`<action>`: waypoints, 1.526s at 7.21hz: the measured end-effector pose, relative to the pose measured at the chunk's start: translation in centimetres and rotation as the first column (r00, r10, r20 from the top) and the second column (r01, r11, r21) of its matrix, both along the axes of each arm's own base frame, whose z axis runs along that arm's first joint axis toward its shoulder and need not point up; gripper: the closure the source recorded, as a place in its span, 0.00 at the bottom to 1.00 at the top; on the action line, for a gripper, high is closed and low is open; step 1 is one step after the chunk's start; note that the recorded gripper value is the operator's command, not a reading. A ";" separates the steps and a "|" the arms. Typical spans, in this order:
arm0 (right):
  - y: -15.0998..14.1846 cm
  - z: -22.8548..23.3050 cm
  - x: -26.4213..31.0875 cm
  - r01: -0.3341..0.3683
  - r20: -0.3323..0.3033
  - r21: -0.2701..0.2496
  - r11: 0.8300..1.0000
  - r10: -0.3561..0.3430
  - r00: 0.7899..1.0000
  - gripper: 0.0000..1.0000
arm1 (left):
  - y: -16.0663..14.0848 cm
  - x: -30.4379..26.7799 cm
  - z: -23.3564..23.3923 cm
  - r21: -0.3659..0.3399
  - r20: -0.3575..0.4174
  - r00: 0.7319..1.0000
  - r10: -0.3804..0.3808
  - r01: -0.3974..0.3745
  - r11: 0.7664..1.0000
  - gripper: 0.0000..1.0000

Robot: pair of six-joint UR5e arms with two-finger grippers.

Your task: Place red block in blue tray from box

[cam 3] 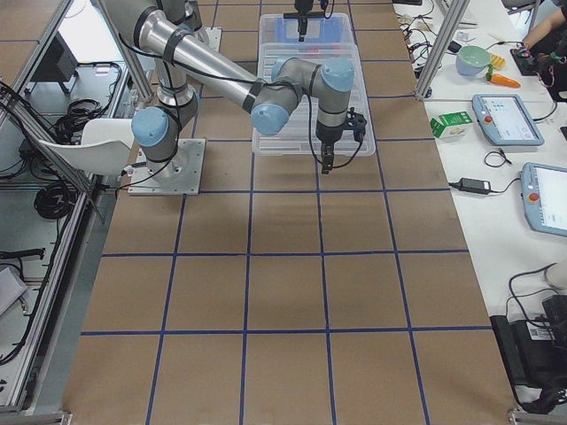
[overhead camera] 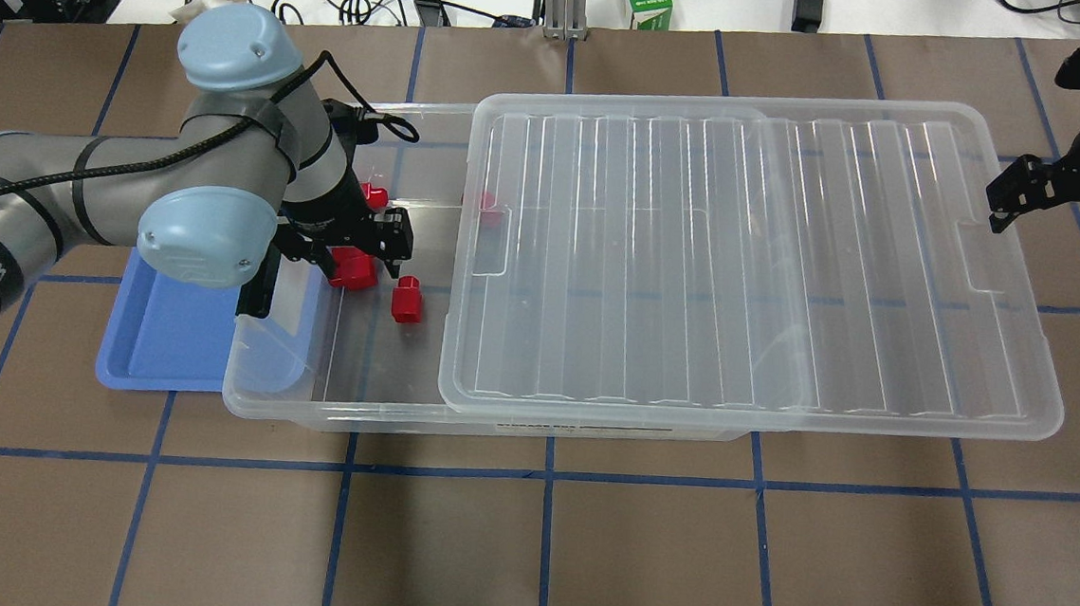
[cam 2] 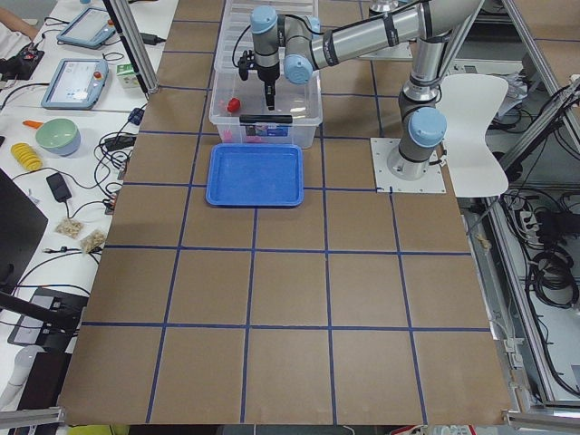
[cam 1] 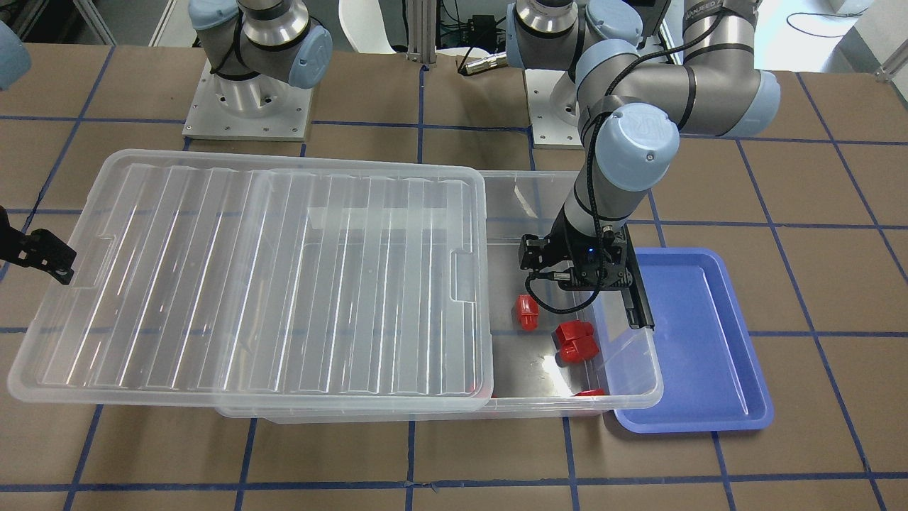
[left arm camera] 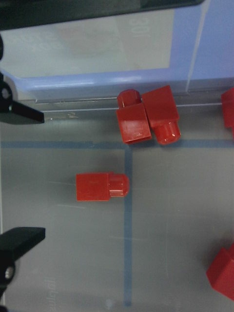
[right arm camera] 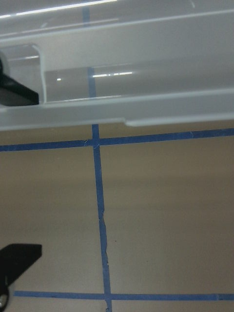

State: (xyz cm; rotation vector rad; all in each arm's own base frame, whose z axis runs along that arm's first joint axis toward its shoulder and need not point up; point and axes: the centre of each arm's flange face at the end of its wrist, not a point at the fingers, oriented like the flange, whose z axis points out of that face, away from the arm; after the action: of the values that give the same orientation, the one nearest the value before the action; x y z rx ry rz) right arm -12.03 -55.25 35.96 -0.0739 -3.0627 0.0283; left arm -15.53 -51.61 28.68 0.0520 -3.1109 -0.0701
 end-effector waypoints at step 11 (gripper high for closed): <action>4.4 17.7 5.0 0.042 0.030 0.003 0.999 -0.042 0.999 0.00 | -1.6 -0.9 -8.7 0.100 -0.039 0.994 0.105 -0.101 0.990 0.23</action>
State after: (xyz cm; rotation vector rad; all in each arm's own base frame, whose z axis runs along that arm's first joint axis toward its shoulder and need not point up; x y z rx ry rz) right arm -7.02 -50.81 53.68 -0.1396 -3.0906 0.0207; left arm -16.45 -53.22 19.94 0.2102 -3.0519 -0.2178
